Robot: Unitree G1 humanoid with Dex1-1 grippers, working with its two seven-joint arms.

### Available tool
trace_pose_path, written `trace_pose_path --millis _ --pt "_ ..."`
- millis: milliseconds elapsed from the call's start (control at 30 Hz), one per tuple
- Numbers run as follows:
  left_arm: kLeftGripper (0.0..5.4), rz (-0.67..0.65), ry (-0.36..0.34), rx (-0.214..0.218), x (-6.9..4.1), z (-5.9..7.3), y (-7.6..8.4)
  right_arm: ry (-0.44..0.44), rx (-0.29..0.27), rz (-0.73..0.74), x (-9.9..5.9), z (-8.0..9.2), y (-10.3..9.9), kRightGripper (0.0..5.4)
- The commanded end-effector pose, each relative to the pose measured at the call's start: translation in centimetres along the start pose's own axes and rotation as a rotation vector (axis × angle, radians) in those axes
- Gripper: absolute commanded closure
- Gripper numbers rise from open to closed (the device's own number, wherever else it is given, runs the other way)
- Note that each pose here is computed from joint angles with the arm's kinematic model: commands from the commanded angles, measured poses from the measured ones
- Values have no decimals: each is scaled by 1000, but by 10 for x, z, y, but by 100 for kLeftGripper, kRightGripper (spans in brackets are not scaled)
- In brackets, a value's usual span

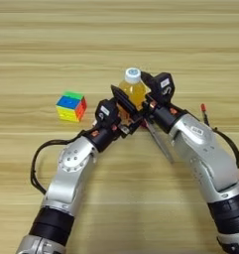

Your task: Move the objects on the table

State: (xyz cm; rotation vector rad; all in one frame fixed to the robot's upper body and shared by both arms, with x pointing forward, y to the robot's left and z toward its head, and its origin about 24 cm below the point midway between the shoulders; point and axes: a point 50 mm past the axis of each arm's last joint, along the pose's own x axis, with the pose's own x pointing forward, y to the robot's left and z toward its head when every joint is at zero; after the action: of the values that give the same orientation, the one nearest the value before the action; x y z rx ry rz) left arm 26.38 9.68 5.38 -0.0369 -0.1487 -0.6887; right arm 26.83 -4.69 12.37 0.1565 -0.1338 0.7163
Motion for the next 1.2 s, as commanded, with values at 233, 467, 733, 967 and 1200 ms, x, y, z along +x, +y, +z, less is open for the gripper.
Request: trace_pose_path --millis 233,467,733,967,1200 --pt "200 9 -18 5 1 4 3 -26 -9 -21 3 6 -6 0" --pt "200 22 -16 7 -2 5 7 -57 -13 -57 2 13 -15 0" --pt "200 55 4 12 -9 2 16 -102 -35 -137 -3 24 -36 0" --pt "200 84 21 8 -14 -3 23 -109 -41 -182 -6 26 -48 0" --pt "200 101 30 5 -17 -6 26 -128 -44 -187 -8 31 -49 0"
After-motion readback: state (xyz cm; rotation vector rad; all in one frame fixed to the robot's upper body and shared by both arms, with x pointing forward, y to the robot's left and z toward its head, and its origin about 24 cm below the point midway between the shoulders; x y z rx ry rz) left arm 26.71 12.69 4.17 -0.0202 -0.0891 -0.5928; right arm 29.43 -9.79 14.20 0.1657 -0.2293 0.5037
